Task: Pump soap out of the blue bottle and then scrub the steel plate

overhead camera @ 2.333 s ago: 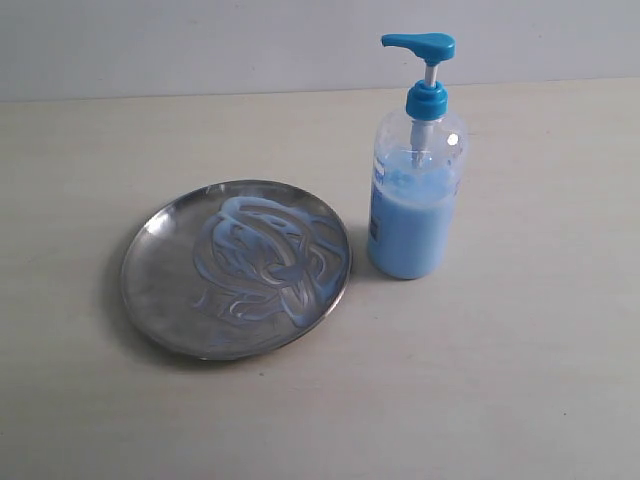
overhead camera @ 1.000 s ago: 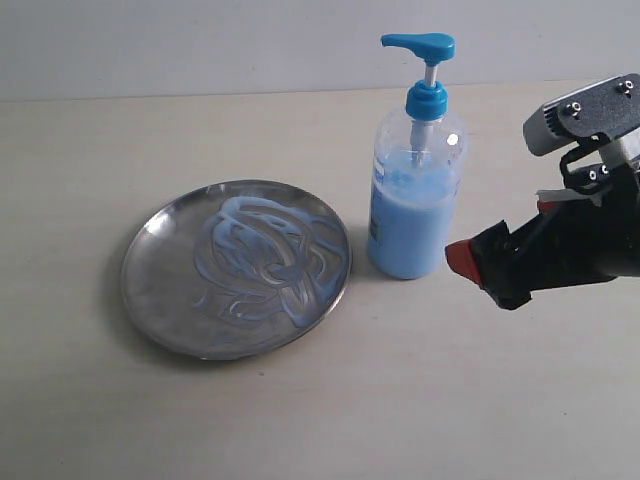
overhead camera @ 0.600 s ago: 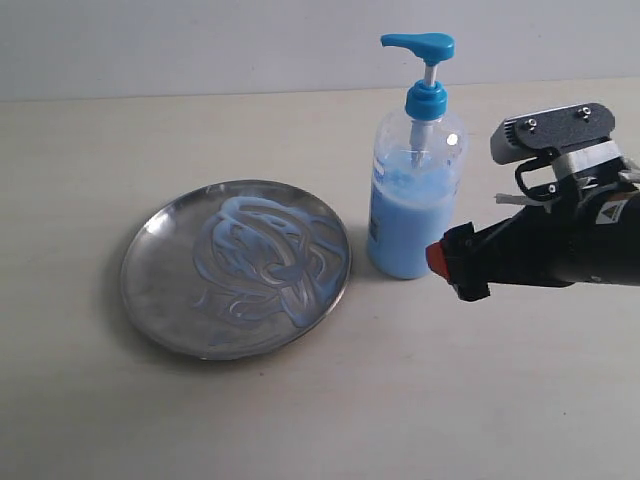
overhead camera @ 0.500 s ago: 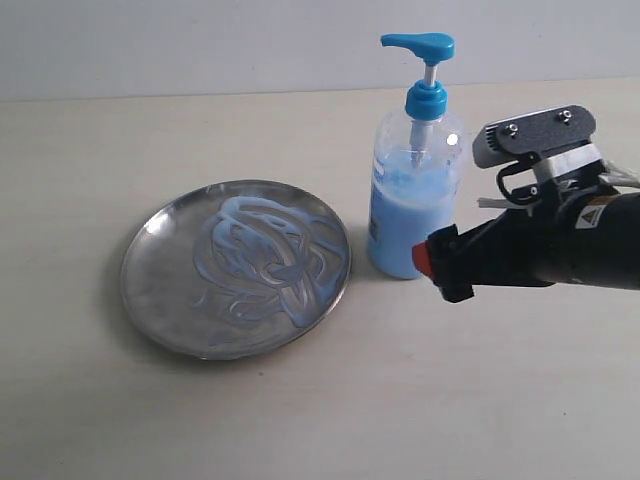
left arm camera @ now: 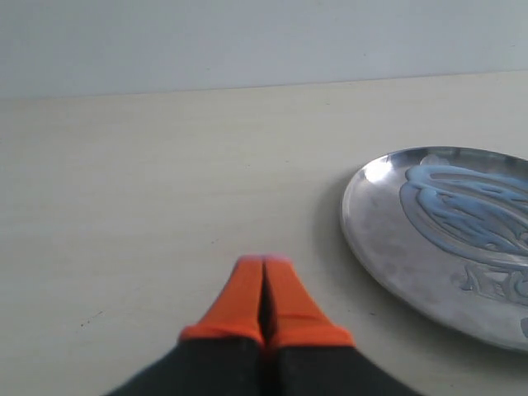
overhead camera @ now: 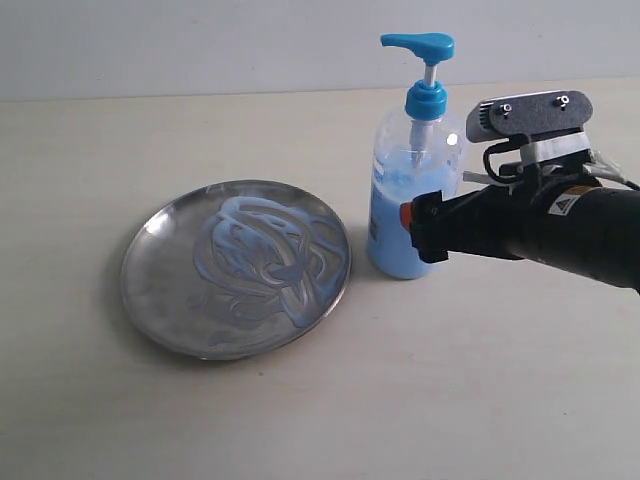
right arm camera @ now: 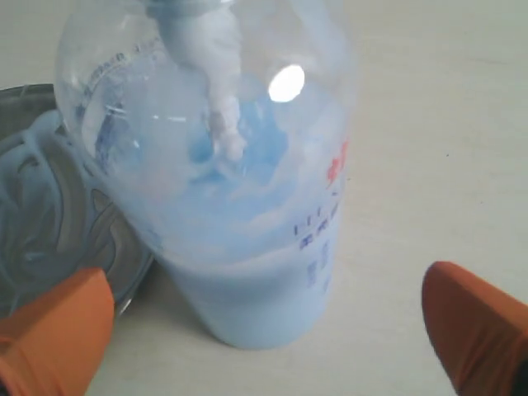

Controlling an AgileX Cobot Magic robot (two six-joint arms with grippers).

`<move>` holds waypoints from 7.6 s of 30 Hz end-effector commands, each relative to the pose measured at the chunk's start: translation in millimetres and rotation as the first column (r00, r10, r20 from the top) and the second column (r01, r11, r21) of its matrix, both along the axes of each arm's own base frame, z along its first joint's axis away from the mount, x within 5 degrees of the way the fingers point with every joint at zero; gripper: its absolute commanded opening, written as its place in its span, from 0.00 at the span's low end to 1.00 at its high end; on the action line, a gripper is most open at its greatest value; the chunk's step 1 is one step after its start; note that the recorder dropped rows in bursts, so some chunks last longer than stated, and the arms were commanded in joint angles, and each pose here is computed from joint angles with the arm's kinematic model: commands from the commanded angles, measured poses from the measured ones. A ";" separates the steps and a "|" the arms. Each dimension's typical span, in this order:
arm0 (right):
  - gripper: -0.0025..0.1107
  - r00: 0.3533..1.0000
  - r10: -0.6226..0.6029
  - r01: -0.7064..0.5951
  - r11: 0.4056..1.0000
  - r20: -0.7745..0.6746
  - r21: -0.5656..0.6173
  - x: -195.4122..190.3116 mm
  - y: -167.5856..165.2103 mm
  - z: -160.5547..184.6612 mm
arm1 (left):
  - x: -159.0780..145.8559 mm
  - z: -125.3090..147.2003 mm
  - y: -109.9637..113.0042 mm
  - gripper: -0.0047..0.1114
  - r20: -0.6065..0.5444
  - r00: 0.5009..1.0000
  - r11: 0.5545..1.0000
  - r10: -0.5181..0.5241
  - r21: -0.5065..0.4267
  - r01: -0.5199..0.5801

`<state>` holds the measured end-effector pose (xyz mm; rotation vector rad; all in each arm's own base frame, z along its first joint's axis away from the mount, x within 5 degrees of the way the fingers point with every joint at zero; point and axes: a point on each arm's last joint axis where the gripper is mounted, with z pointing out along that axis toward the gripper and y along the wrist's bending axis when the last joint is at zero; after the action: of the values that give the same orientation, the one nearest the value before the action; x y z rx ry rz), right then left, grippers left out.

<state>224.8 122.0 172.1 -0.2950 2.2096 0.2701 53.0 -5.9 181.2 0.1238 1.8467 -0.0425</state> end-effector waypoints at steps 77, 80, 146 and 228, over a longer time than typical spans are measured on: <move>0.02 0.975 0.017 -0.038 0.995 0.224 0.091 49.7 31.4 -59.8 | 0.0 0.5 -0.3 0.04 0.018 1.000 1.000 -0.005 0.000 0.005; 0.02 0.972 0.018 -0.041 0.995 0.236 0.095 49.8 31.6 -55.6 | 0.0 0.5 -0.3 0.04 0.018 1.000 1.000 -0.005 0.000 0.005; 0.02 0.932 0.318 -0.280 0.936 0.172 -0.212 48.9 45.5 -1.1 | 0.1 0.7 -0.3 0.04 0.020 1.000 1.000 -0.005 0.000 0.005; 0.02 0.942 0.246 -0.194 0.954 0.227 -0.230 42.2 61.9 -4.3 | -0.1 0.0 -0.3 0.04 0.012 1.000 1.000 -0.006 0.001 0.006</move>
<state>260.2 182.2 152.7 -0.6974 2.0628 0.1346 53.0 -5.9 181.2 0.1255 1.8466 -0.0412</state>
